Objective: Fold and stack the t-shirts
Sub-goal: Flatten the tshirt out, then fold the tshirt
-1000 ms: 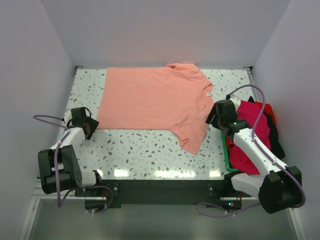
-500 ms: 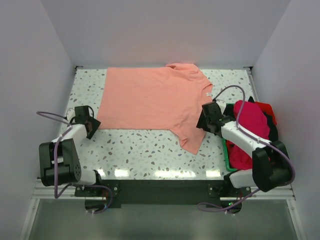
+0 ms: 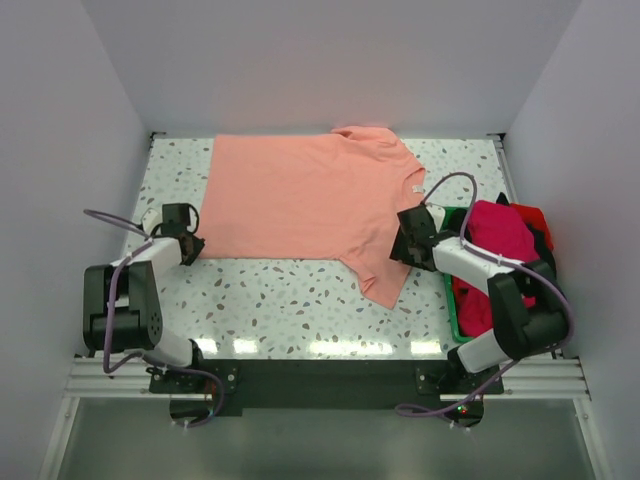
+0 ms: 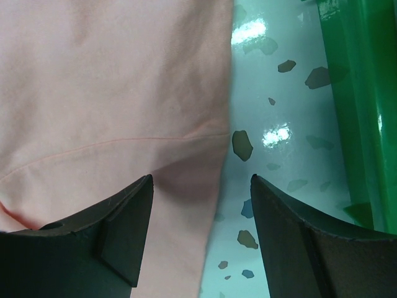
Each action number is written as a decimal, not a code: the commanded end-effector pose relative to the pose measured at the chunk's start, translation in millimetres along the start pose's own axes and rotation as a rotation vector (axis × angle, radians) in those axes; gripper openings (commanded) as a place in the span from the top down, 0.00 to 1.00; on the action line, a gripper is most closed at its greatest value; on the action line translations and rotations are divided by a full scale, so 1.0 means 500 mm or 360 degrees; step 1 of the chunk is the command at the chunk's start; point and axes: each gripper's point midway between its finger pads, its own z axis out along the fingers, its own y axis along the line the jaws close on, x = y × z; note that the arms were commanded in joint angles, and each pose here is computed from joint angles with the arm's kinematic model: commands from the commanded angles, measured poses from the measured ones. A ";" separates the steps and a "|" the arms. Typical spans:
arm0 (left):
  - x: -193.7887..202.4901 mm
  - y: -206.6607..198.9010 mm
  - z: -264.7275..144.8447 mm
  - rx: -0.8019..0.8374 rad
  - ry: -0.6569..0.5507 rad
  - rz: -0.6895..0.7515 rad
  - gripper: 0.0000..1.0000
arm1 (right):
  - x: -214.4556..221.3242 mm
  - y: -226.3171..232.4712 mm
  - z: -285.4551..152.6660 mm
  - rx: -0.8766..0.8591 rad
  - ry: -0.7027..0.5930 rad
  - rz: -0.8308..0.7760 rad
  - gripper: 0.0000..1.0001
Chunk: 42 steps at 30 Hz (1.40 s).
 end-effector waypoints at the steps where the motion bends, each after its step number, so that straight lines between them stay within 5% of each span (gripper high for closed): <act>1: 0.004 0.000 0.011 -0.0043 0.0001 -0.0015 0.74 | -0.043 0.018 0.007 -0.0003 -0.0113 0.0033 0.32; 6: -0.008 -0.004 0.007 -0.0053 -0.0016 -0.0013 1.00 | -0.035 0.020 0.020 0.0002 -0.0089 0.0026 0.39; 13: -0.033 0.018 -0.013 -0.0155 -0.0081 0.0006 1.00 | -0.022 0.026 0.012 -0.0046 -0.0051 0.0044 0.87; 16: -0.044 0.035 -0.026 -0.0202 -0.0110 0.0010 1.00 | -0.026 0.021 -0.011 -0.0071 -0.0064 0.0045 0.98; 34: -0.081 0.149 -0.144 -0.0307 -0.0330 -0.0040 1.00 | 0.025 -0.042 -0.189 -0.0324 -0.0081 0.0082 1.00; 42: -0.097 0.097 -0.162 -0.0092 -0.0341 -0.0048 1.00 | -0.002 -0.027 -0.226 -0.0397 -0.0119 0.0041 1.00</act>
